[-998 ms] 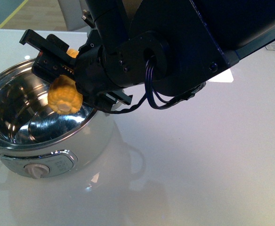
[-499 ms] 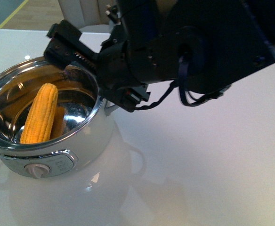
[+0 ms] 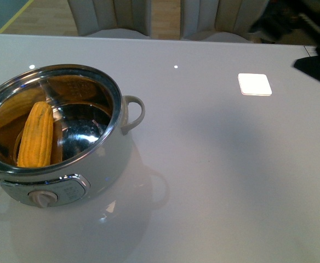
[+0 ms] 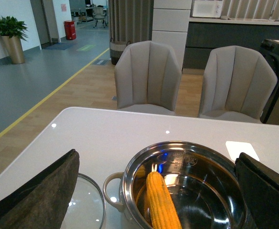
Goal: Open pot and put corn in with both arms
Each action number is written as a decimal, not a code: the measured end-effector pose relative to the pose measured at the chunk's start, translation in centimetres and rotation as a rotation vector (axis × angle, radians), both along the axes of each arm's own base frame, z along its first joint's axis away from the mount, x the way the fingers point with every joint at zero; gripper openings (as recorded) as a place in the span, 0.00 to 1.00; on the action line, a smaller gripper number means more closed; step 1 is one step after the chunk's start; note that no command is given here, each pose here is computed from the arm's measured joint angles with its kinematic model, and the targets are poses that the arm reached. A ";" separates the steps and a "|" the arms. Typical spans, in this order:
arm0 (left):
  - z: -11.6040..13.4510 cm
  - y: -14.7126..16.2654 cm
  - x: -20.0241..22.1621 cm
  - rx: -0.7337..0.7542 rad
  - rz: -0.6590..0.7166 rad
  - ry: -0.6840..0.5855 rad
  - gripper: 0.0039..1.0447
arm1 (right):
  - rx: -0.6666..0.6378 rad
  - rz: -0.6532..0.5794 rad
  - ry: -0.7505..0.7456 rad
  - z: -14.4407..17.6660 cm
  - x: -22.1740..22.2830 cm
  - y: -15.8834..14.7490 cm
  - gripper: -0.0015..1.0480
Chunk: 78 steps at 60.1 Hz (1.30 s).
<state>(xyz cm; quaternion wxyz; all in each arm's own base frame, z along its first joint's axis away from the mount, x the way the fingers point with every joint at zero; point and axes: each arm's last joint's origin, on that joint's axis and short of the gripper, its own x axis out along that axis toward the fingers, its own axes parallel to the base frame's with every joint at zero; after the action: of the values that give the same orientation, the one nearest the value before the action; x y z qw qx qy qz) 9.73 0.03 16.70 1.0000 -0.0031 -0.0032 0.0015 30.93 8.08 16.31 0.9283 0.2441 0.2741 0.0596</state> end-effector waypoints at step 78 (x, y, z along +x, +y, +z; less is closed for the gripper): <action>0.0 0.0 0.0 0.000 0.000 0.000 0.94 | -0.494 -0.123 -0.572 0.7 -17.8 -8.0 0.02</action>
<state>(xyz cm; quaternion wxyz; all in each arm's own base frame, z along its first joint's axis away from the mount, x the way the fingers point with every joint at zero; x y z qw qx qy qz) 9.73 0.03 16.70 1.0000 -0.0031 -0.0032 0.0015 13.15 0.04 17.03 1.0000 0.0028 -0.0049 0.0015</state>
